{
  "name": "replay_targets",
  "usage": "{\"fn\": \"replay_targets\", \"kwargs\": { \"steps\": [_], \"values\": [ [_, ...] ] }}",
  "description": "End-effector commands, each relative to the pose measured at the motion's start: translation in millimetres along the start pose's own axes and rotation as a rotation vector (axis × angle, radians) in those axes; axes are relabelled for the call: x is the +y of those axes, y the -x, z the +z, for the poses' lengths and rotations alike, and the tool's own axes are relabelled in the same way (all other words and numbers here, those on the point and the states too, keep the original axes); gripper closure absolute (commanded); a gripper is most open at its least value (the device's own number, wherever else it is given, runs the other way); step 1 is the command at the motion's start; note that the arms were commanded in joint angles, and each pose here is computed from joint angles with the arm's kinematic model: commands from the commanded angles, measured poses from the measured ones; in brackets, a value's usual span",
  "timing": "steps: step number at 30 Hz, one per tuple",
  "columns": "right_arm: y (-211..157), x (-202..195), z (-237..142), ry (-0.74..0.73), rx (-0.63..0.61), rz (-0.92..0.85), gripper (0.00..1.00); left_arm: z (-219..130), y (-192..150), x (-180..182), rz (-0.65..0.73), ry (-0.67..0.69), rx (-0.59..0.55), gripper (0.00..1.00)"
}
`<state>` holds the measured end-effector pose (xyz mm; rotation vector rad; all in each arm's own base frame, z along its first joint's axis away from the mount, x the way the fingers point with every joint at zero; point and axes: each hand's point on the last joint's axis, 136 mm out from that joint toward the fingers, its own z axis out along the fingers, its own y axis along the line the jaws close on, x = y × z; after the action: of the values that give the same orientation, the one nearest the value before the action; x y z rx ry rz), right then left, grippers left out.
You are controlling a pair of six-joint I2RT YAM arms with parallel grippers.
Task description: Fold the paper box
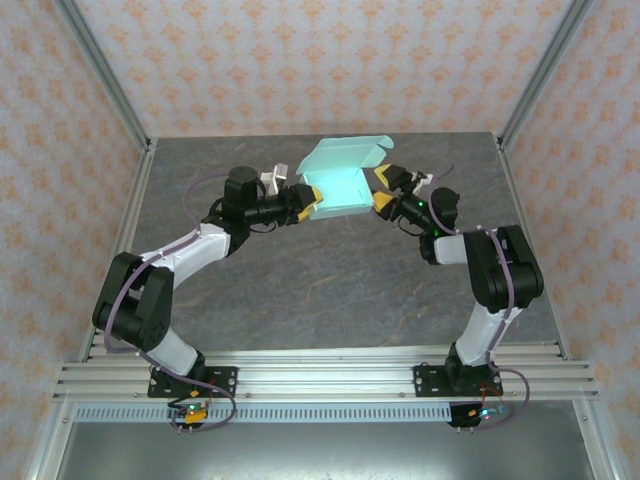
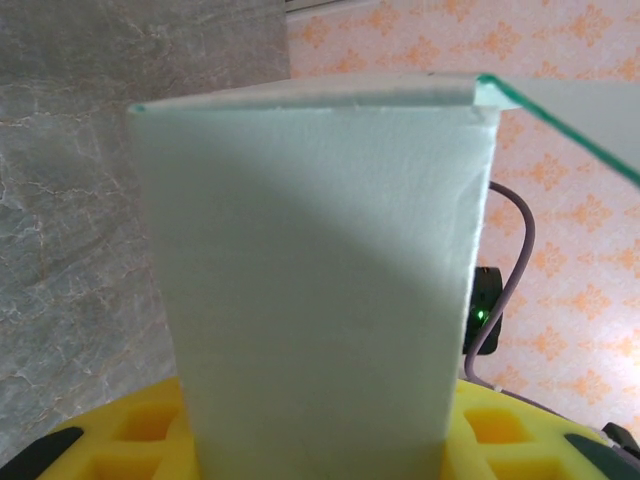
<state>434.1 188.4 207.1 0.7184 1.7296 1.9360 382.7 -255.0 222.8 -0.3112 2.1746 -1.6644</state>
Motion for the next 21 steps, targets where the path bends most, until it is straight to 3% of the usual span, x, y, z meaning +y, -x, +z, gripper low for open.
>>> {"fn": "replay_targets", "kwargs": {
  "steps": [1,9,15,21],
  "values": [
    [-12.0,39.4,11.9,0.144,0.018,0.005,0.18,-0.8,12.1,-22.2,0.008,-0.073,-0.024,0.73],
    [-10.0,33.9,15.0,0.141,-0.011,0.052,0.23,5.6,21.8,-19.7,-0.044,-0.106,-0.054,0.73],
    [-7.9,36.6,19.5,0.15,-0.008,0.057,0.39,5.1,20.7,-20.3,-0.038,-0.108,-0.05,0.73],
    [-6.1,40.5,24.7,0.159,0.003,0.059,0.41,4.3,15.3,-18.2,-0.034,-0.101,-0.035,0.73]
  ]
}}
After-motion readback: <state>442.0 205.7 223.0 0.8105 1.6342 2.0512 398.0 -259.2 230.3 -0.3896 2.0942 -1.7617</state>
